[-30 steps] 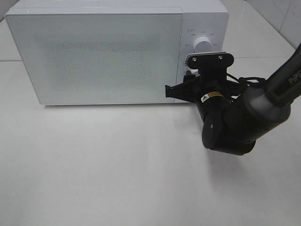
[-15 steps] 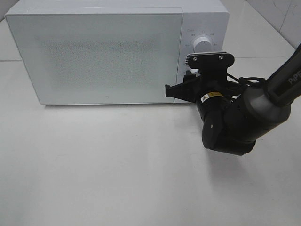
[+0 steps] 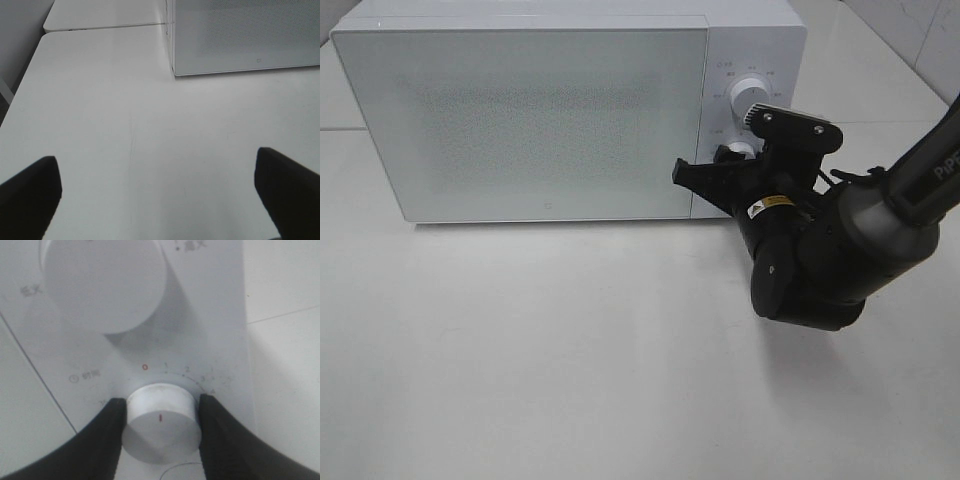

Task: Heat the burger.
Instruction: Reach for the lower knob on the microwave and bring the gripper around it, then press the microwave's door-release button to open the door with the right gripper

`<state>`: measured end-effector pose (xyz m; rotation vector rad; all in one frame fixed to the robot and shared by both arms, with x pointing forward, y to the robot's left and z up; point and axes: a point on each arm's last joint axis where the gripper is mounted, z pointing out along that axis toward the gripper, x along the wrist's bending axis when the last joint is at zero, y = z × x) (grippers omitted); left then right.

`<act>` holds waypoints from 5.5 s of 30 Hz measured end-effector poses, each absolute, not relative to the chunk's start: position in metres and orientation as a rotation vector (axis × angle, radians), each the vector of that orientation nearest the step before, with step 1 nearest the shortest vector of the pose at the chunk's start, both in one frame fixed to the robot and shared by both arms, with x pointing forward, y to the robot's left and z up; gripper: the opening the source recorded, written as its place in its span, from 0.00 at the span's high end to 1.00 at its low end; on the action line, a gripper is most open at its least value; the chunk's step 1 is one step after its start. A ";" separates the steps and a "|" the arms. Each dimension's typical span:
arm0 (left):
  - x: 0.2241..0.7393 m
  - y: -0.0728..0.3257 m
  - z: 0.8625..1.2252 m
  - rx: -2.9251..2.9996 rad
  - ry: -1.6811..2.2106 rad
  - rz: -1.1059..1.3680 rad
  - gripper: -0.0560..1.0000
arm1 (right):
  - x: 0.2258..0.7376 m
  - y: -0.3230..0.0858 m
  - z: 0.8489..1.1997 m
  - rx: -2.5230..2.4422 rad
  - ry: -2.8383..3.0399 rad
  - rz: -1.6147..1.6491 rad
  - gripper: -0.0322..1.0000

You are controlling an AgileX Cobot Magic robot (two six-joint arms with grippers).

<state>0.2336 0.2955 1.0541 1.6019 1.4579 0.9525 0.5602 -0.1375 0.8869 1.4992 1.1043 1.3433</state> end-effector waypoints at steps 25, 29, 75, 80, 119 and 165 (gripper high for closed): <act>0.234 0.295 1.054 1.602 1.458 0.952 0.01 | 0.559 -0.138 0.884 2.035 0.537 1.901 0.54; 0.234 0.295 1.054 1.602 1.458 0.952 0.01 | 0.558 -0.138 0.884 2.123 0.409 1.979 0.54; 0.234 0.295 1.054 1.602 1.458 0.952 0.01 | 0.558 -0.138 0.884 2.446 -0.279 2.265 0.54; 0.234 0.295 1.054 1.602 1.458 0.952 0.01 | 0.558 -0.138 0.884 2.440 -0.261 2.260 0.54; 0.234 0.295 1.054 1.602 1.458 0.952 0.01 | 0.529 -0.139 0.906 2.434 0.250 2.171 0.20; 0.234 0.295 1.054 1.602 1.458 0.952 0.01 | 0.434 -0.192 1.039 1.517 2.522 0.506 0.23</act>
